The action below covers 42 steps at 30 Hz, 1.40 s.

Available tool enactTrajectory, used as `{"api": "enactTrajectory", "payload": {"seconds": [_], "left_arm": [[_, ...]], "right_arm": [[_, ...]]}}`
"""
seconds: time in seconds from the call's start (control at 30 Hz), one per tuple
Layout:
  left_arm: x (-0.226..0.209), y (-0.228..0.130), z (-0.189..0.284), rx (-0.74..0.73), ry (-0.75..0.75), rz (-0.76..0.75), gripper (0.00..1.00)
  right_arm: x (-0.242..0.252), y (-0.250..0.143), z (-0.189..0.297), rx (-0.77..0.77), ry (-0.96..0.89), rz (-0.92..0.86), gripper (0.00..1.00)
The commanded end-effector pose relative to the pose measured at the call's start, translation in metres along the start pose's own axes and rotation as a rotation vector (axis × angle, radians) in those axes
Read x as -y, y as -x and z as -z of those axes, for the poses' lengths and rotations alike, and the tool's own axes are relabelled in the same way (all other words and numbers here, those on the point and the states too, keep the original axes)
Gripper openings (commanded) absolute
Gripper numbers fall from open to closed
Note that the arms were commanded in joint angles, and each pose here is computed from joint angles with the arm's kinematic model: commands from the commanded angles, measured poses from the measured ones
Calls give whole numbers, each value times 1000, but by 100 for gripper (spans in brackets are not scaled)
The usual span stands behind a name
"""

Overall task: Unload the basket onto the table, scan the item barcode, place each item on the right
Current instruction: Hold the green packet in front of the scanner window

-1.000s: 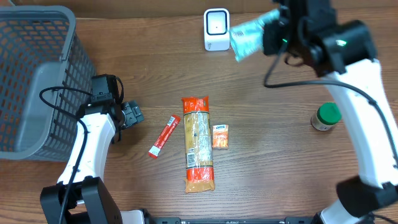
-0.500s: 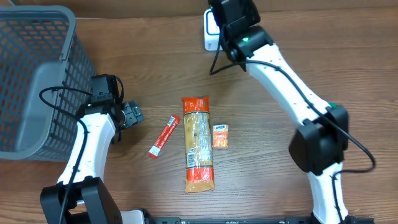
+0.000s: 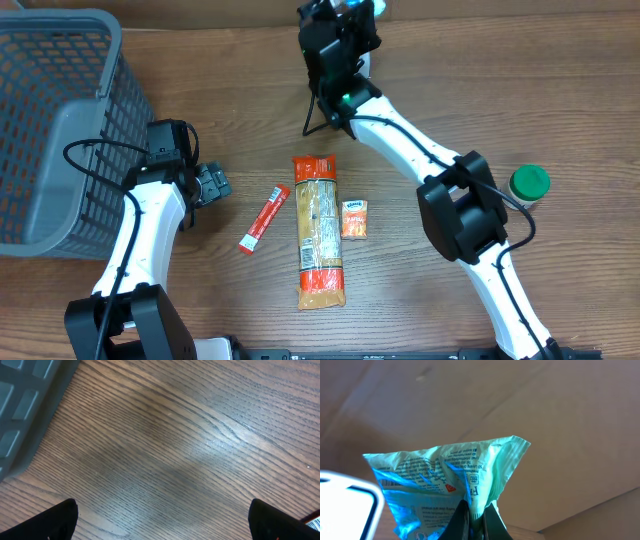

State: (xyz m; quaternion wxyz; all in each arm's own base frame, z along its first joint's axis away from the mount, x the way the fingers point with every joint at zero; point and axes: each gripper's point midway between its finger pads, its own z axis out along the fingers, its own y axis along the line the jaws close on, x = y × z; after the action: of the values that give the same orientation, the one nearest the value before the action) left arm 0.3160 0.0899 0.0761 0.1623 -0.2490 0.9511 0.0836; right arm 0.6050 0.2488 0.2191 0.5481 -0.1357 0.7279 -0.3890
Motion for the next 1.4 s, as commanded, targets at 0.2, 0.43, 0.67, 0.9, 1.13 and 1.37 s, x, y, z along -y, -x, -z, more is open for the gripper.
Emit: {"api": "enactTrajectory", "payload": {"seconds": [0.2, 0.43, 0.67, 0.9, 1.13, 1.37], "left_arm": [[4, 8, 5, 23, -15, -6, 100], [4, 8, 5, 23, -15, -6, 100], [4, 8, 5, 23, -15, -6, 100], [4, 8, 5, 23, -15, -6, 100], [4, 8, 5, 23, -15, -6, 100], [4, 8, 5, 23, -15, -6, 100]], "right_arm": [[-31, -28, -9, -46, -19, 87, 4], [-37, -34, -8, -57, -8, 131, 4], [12, -8, 1, -63, -81, 57, 3], [116, 42, 36, -42, -153, -82, 3], [179, 39, 80, -89, -1, -226, 3], [182, -27, 117, -337, 472, -364, 4]]}}
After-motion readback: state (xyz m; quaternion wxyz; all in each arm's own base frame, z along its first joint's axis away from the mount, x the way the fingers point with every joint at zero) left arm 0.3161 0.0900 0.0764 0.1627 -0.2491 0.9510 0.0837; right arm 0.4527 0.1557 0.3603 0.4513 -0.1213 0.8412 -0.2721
